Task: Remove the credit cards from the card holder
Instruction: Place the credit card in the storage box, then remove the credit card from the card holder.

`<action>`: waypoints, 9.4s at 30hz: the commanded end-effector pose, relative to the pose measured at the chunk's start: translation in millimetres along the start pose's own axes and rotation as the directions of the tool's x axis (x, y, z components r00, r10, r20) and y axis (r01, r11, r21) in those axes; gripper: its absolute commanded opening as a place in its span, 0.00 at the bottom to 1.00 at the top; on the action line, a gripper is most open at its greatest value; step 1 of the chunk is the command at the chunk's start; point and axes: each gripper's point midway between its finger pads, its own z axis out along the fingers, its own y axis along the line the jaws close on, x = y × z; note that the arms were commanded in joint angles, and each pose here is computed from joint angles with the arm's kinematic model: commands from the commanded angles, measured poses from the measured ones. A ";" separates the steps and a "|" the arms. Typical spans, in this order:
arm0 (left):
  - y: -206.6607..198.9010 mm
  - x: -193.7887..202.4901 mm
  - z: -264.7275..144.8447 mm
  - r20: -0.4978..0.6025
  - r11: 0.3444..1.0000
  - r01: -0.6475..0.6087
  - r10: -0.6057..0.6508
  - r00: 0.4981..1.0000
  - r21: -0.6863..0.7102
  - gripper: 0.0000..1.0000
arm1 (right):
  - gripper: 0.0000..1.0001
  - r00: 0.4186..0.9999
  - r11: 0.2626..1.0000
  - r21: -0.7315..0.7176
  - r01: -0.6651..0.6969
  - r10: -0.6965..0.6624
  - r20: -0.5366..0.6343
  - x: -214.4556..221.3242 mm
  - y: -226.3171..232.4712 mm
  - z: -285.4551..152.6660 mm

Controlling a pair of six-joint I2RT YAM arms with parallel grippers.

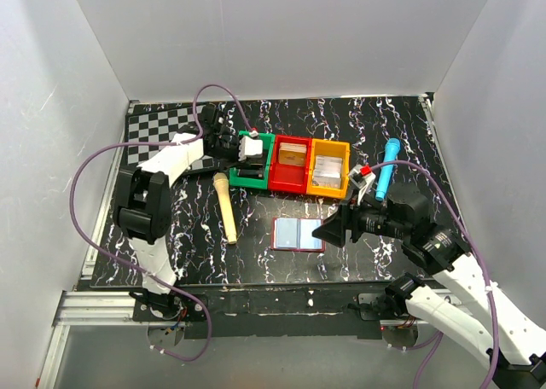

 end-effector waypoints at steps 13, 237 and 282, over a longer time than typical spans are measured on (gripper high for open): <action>-23.8 -1.3 10.5 0.027 0.995 -0.038 0.036 0.999 0.090 0.00 | 0.72 0.999 1.000 -0.013 0.026 -0.025 0.024 -0.1 -1.7 3.6; -177.5 -123.0 34.9 0.238 -0.002 0.999 -0.971 0.009 -0.044 0.86 | 0.01 0.891 0.701 0.665 -0.257 0.438 -0.117 82.7 -161.8 29.4; -205.2 -94.4 97.3 0.055 0.041 0.995 -0.997 0.046 -0.090 0.82 | 0.01 0.891 0.757 0.600 -0.261 0.428 -0.153 84.7 -147.1 30.9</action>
